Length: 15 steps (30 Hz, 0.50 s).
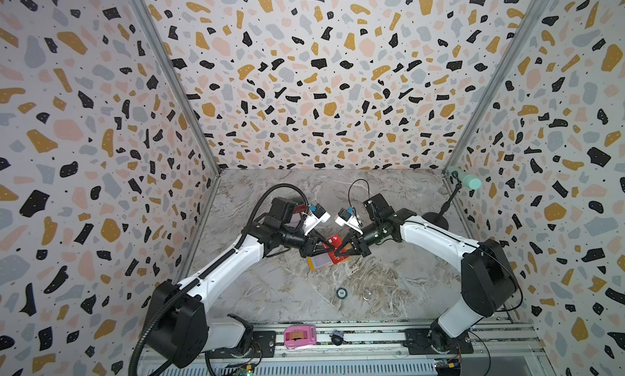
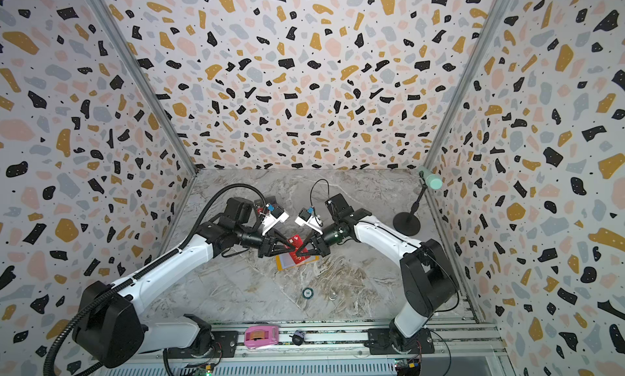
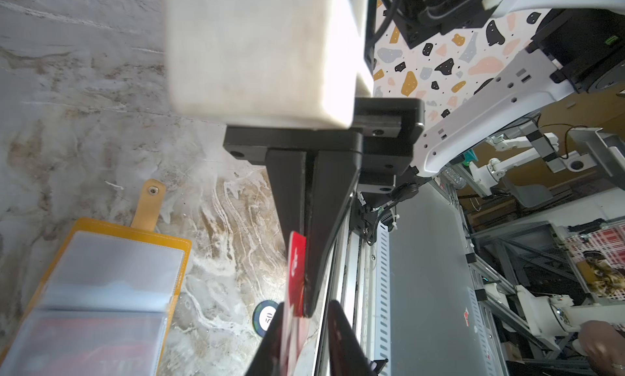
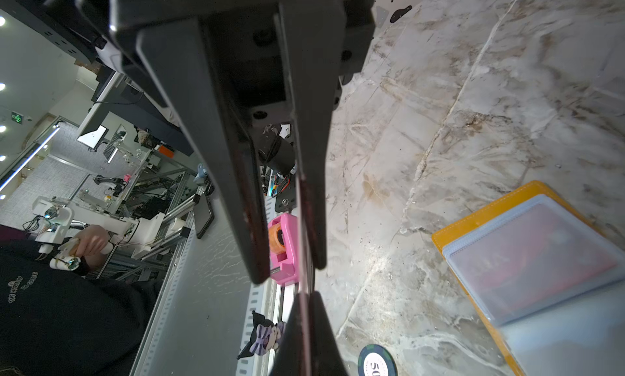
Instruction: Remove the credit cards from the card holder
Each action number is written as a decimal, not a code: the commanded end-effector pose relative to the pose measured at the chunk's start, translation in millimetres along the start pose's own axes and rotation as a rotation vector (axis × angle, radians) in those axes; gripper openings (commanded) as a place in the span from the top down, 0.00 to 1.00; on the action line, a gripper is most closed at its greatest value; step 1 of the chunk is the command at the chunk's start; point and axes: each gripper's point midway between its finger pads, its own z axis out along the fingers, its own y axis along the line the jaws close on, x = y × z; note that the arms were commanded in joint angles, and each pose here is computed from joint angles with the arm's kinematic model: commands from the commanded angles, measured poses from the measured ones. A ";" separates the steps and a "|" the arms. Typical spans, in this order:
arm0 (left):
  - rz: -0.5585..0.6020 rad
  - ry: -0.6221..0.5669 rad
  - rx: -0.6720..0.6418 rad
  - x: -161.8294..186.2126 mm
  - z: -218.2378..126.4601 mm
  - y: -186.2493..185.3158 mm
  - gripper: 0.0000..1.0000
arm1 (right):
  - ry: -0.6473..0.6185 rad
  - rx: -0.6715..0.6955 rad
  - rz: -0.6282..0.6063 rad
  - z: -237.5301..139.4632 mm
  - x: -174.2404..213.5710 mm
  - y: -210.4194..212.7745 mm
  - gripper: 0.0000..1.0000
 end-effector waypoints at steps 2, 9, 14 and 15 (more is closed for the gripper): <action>0.053 -0.029 0.036 -10.5 -7.5 -15.8 0.82 | 0.004 -0.004 -0.022 -0.7 -6.7 5.2 1.00; 0.041 -0.047 0.035 -12.0 -8.0 -16.6 0.93 | 0.001 0.024 -0.028 -1.4 -7.5 1.8 1.00; 0.027 -0.122 -0.016 -25.7 -14.1 -15.9 0.98 | -0.024 0.073 -0.048 -5.2 -9.7 -0.7 0.85; 0.024 -0.137 -0.024 -27.6 -15.6 -16.6 0.99 | -0.036 0.082 -0.057 -6.6 -11.4 -0.6 0.81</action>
